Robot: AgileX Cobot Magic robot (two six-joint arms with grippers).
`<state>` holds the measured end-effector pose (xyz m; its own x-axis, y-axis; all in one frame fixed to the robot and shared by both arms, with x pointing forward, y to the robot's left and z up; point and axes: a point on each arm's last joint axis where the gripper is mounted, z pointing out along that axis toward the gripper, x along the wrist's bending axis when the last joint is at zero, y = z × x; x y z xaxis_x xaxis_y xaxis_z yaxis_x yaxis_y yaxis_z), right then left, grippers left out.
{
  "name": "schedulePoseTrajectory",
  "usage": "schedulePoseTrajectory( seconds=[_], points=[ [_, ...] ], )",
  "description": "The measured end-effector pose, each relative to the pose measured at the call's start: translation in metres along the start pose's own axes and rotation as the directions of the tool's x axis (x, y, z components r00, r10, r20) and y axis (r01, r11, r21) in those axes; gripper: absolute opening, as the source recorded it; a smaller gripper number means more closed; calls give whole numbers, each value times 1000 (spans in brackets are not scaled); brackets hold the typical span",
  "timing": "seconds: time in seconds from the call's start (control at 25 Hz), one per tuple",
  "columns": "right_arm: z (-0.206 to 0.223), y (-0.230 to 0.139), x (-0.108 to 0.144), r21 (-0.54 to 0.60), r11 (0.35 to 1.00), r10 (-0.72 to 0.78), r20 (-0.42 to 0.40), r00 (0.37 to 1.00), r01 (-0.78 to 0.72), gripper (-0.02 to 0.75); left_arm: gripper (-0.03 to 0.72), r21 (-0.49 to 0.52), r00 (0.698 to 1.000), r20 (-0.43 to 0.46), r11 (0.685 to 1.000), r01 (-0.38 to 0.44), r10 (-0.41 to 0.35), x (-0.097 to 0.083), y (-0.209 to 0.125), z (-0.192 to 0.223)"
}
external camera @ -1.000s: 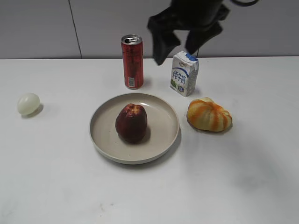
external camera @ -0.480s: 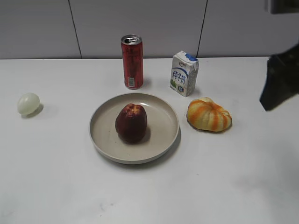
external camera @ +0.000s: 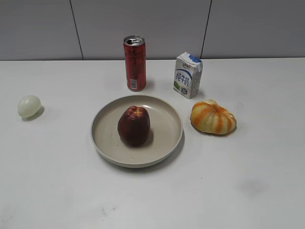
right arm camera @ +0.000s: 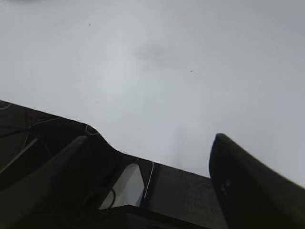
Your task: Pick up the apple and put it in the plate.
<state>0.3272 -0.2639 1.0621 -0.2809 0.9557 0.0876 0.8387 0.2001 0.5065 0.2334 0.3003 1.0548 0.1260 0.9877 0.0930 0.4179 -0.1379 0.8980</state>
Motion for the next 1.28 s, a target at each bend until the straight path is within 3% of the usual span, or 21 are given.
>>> schedulePoseTrajectory(
  seconds=[0.2, 0.36, 0.92, 1.28],
  points=[
    [-9, -44, -4, -163, 986, -15, 11, 1000, 17, 594, 239, 0, 1000, 0, 1000, 0, 0, 0, 0, 0],
    [-16, -57, -5, -283, 959, -22, 11, 1000, 24, 593, 239, 0, 1000, 0, 1000, 0, 0, 0, 0, 0],
    [-18, -59, -6, -310, 951, -3, 23, 1000, 10, 592, 239, 0, 1000, 0, 1000, 0, 0, 0, 0, 0],
    [-35, -79, -8, -496, 863, 175, 126, 976, -91, 592, 239, 0, 1000, 0, 1000, 0, 0, 0, 0, 0]
  ],
)
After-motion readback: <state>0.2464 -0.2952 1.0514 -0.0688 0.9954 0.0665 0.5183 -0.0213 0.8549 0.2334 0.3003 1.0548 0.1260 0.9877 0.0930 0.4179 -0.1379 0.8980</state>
